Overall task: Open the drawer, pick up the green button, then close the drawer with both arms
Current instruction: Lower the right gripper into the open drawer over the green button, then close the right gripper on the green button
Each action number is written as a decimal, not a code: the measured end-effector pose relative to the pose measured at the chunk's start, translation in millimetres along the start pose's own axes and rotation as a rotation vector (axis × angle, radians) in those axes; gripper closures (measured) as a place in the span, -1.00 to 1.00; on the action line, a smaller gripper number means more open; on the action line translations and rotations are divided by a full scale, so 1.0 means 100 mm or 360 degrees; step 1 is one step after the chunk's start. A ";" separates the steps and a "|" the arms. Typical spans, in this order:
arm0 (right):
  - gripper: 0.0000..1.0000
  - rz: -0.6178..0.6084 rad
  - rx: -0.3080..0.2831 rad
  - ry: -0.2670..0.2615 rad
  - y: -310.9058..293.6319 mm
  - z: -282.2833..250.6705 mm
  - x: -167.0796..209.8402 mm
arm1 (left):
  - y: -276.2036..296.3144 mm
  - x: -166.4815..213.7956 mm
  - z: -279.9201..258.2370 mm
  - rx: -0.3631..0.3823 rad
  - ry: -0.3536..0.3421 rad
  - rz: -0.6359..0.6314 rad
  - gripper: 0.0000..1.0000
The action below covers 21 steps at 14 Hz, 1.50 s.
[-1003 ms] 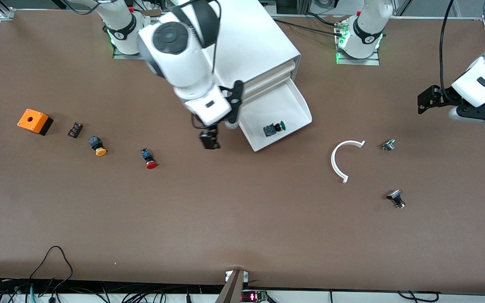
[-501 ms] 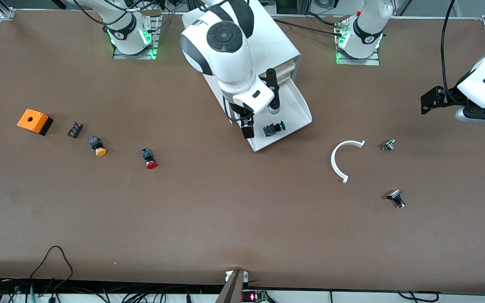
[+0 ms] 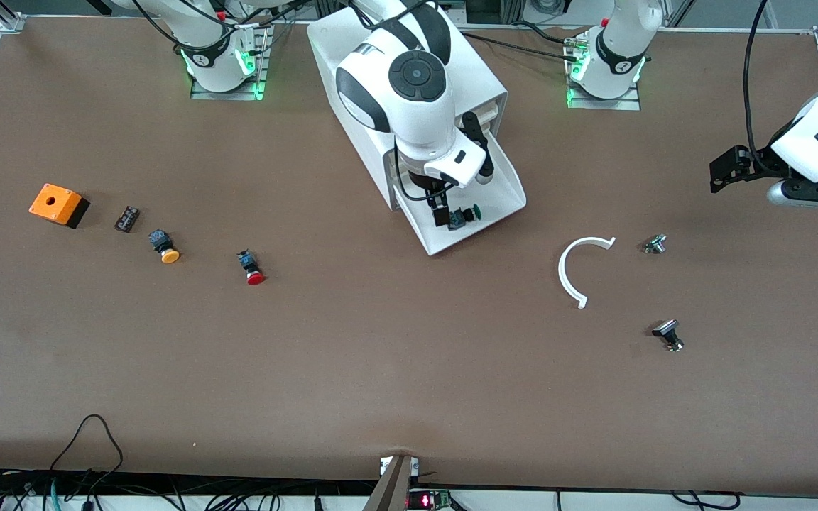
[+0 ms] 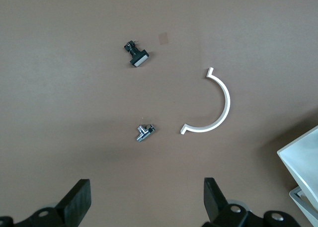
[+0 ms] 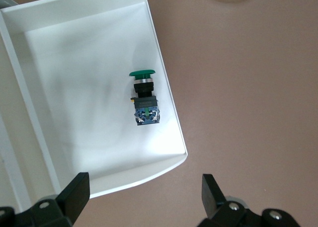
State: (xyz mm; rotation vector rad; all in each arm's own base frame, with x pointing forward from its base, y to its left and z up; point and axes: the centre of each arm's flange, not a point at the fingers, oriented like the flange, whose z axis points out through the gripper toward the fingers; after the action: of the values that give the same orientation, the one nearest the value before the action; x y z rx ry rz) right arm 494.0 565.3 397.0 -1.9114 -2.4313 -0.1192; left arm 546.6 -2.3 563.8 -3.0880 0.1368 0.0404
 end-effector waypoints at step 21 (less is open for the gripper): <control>-1.00 -0.0058 -0.0026 0.0009 0.02 1.16 0.19 | -0.03 0.00 0.00 -0.0001 -0.0004 -0.0008 -1.00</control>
State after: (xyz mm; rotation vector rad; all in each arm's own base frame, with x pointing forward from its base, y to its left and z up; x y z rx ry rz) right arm 492.9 594.6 282.8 -1.8711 -2.4699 -0.1459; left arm 546.3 0.5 563.6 -3.0887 0.1287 0.0445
